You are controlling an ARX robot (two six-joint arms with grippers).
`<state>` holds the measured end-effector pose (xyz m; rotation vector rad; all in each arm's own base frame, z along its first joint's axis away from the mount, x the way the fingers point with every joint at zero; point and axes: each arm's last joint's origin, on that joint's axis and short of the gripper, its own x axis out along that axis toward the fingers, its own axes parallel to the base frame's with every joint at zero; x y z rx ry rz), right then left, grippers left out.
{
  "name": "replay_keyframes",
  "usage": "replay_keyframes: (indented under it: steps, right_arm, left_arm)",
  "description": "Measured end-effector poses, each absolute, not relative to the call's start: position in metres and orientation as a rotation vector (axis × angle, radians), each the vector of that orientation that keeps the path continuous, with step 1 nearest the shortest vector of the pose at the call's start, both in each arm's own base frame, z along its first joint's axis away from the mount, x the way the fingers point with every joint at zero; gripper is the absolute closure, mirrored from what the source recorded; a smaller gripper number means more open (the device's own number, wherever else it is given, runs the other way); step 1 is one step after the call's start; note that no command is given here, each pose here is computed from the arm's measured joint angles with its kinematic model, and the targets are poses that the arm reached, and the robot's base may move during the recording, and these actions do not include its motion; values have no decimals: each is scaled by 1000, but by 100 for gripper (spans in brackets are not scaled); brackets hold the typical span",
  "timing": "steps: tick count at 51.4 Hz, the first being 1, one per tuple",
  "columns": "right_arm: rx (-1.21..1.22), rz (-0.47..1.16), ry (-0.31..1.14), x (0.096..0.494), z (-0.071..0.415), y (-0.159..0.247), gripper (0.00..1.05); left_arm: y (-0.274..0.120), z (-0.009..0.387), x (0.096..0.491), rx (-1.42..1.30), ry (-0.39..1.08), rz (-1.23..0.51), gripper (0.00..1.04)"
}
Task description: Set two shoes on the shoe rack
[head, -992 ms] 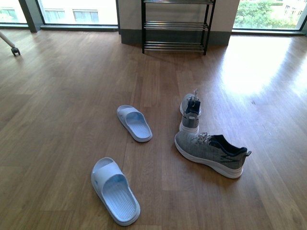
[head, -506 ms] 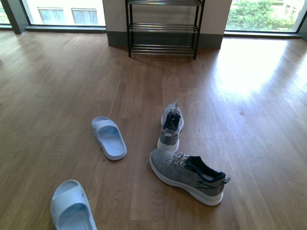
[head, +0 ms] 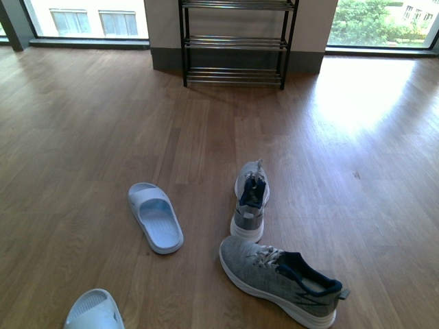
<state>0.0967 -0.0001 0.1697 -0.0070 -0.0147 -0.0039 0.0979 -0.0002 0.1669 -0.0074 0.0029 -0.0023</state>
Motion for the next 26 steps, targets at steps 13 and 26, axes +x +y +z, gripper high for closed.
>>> replay_keyframes:
  steps: [13, 26]
  right_arm:
    - [-7, 2, -14, 97, 170, 0, 9]
    - [-7, 3, -14, 97, 170, 0, 9]
  left_arm:
    - [0, 167, 98, -7, 2, 1, 9]
    - [0, 167, 98, -7, 3, 2, 9]
